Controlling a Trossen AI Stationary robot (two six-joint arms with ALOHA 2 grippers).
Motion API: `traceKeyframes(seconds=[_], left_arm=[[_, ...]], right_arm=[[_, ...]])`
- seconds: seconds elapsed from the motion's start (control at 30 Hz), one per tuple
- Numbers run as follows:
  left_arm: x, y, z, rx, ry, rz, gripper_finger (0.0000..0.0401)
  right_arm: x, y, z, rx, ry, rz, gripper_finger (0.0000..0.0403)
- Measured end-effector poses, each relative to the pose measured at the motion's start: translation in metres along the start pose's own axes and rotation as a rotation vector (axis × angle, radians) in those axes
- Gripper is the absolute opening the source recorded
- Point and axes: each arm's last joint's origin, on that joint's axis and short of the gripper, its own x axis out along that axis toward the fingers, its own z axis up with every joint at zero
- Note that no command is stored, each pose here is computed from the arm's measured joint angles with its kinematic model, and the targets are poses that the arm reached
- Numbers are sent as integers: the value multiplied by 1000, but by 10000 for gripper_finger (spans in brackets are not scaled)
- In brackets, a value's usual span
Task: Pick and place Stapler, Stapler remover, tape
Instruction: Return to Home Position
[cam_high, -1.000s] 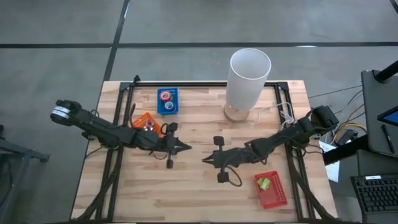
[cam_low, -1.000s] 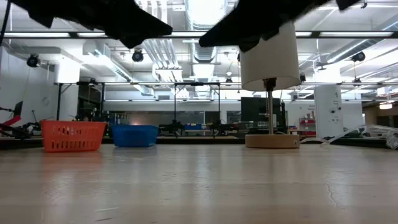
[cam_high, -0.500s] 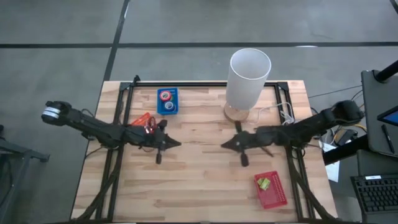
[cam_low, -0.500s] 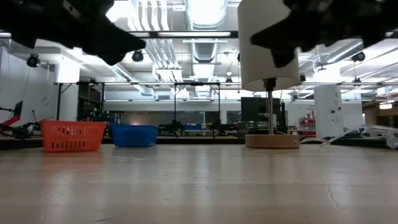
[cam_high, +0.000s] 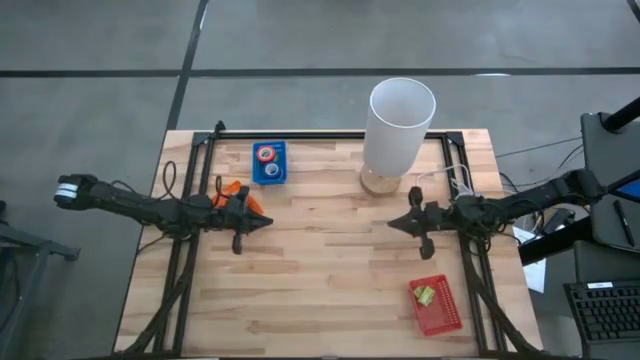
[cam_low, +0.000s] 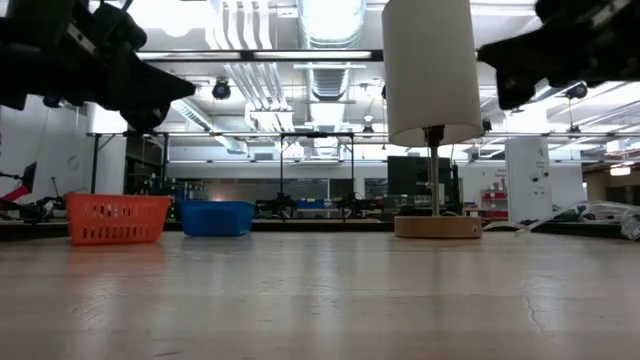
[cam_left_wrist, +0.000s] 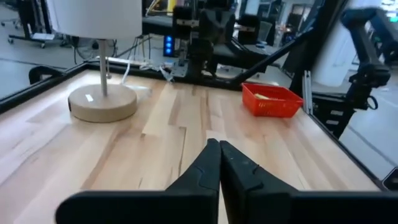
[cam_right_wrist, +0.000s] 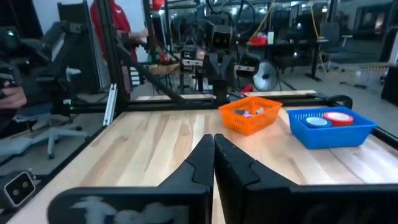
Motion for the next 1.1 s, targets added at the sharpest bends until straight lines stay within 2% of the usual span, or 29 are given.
traceKeyframes(seconds=[0.23, 0.4, 0.57, 0.73, 0.9, 1.1], left_arm=[[-13, 3, -5, -6, -64, 2, 15], [-22, 6, -16, -35, -91, 7, 5], [-29, 6, -13, -26, -113, 11, 7], [-36, 6, -6, -11, -185, 1, 12], [-44, 5, -6, 11, -192, -49, 5], [-53, 7, -12, 23, -159, -28, 14]], right_arm=[[-22, -4, -10, -10, -77, -4, 8], [-29, -7, -17, -64, -90, -68, 8], [-32, -9, -14, -98, -118, -127, 8], [-33, -9, -15, -68, -104, -113, 8], [-35, -6, -12, -41, -128, -6, 8], [-37, -8, -14, -115, -108, -72, 8]])
